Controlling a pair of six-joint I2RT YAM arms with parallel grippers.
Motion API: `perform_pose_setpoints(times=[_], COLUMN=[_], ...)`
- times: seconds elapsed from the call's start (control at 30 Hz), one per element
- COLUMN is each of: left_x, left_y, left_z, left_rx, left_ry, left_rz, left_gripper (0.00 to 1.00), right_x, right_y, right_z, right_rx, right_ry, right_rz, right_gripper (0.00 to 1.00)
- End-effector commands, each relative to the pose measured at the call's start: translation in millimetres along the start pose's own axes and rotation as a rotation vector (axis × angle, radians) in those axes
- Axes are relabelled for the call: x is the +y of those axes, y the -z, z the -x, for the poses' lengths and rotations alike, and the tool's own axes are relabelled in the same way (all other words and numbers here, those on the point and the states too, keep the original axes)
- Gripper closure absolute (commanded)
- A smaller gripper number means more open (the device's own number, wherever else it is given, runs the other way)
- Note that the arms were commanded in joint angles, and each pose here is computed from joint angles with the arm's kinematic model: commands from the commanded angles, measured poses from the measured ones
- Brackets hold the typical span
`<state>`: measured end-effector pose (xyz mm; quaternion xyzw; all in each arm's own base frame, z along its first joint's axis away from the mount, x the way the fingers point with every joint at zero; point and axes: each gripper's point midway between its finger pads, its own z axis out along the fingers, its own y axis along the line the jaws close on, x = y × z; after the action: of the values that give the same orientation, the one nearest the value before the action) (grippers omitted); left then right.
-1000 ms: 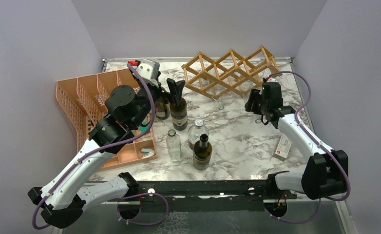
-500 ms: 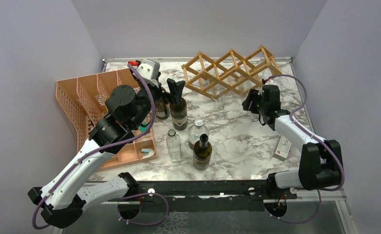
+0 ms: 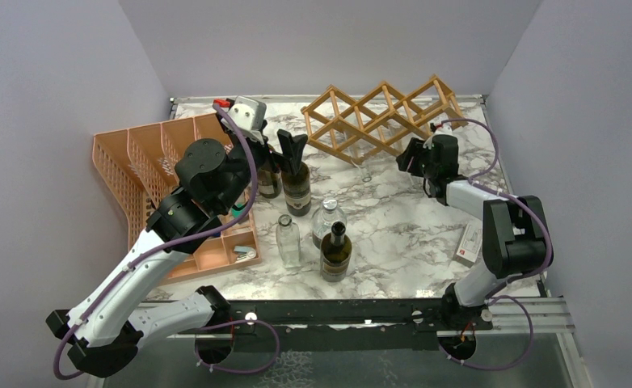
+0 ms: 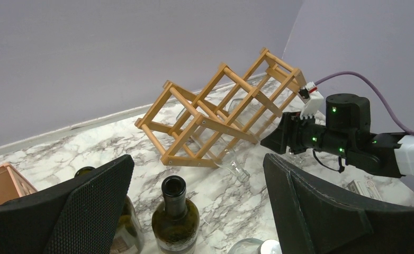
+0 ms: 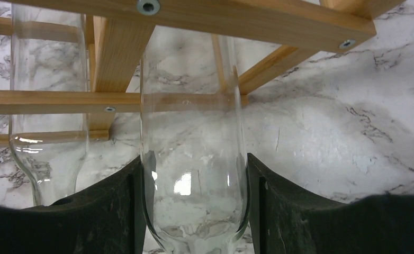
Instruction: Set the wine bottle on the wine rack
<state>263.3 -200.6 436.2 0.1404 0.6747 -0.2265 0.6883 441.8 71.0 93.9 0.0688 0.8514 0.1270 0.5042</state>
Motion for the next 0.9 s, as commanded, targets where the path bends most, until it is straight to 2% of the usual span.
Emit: perform_pose_setpoints(times=[0.0, 0.13, 0.37, 0.53, 0.67, 0.7, 0.73, 0.8, 0.87], left_x=[-5, -5, -5, -4, -4, -4, -4, -4, -3], left_y=[6, 7, 6, 7, 7, 8, 8, 8, 9], left_z=[18, 18, 17, 16, 15, 14, 14, 15, 15], left_rx=[-0.037, -0.037, -0.031, -0.028, -0.027, -0.025, -0.025, -0.026, -0.028], left_ry=[0.029, 0.03, 0.03, 0.028, 0.031, 0.031, 0.031, 0.032, 0.032], left_rz=[-0.025, -0.025, -0.025, -0.024, -0.024, -0.024, -0.024, -0.022, -0.021], left_gripper=[0.01, 0.01, 0.01, 0.01, 0.01, 0.01, 0.01, 0.01, 0.01], right_x=[15, 11, 5, 3, 4, 4, 4, 4, 5], right_y=[-12, -21, -32, -35, -35, -34, -33, -29, -24], right_z=[51, 51, 51, 52, 55, 55, 56, 57, 61], right_rx=[-0.146, -0.139, -0.134, -0.138, -0.142, -0.145, -0.147, -0.155, -0.169], right_ry=[0.042, 0.05, 0.056, 0.077, 0.076, 0.076, 0.076, 0.073, 0.072], right_rz=[0.084, 0.069, 0.039, 0.035, 0.033, 0.035, 0.036, 0.033, 0.033], right_gripper=[0.99, 0.93, 0.7, 0.45, 0.31, 0.19, 0.12, 0.06, 0.03])
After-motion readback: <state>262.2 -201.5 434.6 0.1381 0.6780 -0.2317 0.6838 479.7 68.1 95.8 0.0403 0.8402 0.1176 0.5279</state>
